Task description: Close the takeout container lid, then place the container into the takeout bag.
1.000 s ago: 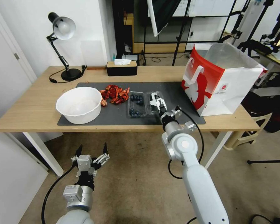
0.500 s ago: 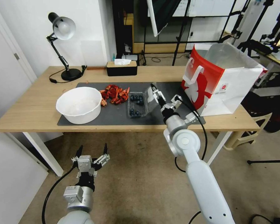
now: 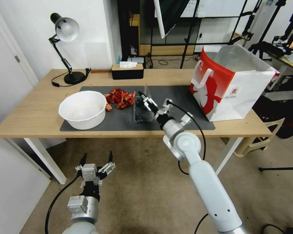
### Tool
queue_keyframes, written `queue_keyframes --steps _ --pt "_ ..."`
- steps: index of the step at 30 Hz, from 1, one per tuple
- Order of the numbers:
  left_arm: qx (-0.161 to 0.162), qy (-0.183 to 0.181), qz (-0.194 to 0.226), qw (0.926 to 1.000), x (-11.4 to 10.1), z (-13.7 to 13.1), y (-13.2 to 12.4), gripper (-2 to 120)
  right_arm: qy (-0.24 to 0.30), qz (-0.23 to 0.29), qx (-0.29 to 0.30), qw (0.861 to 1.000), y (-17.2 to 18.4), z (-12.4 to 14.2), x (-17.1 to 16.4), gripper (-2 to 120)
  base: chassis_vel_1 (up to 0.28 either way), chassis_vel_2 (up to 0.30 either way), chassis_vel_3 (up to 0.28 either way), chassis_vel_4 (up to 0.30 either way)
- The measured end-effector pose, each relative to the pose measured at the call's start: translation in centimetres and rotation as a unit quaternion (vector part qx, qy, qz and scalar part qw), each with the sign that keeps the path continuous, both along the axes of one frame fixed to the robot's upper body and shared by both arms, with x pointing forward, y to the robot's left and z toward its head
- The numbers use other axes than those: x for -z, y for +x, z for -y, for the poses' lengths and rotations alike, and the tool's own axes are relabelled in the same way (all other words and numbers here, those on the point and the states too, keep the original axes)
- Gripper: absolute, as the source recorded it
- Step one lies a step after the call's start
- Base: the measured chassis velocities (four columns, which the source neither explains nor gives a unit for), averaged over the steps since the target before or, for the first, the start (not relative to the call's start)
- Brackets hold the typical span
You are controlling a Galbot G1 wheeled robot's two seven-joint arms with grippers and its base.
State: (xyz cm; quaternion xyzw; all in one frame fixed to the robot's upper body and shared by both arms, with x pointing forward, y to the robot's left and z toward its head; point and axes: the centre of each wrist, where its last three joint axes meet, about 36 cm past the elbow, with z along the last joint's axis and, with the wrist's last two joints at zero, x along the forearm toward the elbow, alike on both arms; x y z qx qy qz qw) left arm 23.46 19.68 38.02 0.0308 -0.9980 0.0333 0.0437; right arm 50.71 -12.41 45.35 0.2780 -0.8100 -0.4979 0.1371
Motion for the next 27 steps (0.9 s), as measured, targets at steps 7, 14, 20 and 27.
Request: queue_keyframes --steps 7,14,20,27 --pt "0.001 0.002 -0.002 1.0000 0.2 0.0 0.0 100 0.039 -0.078 -0.006 0.996 1.7 -0.1 -1.0 100 0.000 0.000 0.000 0.000" --pt "0.002 0.002 -0.001 1.0000 0.3 0.0 0.2 100 0.021 -0.131 -0.002 0.991 2.3 -0.6 -1.1 96 0.000 0.000 0.000 0.000" --pt "0.003 -0.006 -0.003 1.0000 0.0 -0.1 0.4 100 0.003 -0.158 0.005 0.987 2.5 -0.4 -0.7 76 0.000 0.000 0.000 0.000" --pt "0.010 -0.021 -0.004 0.9997 -1.1 -0.2 1.1 100 -0.004 -0.167 0.008 0.986 2.6 -0.1 -0.3 50 0.000 0.000 0.000 0.000"
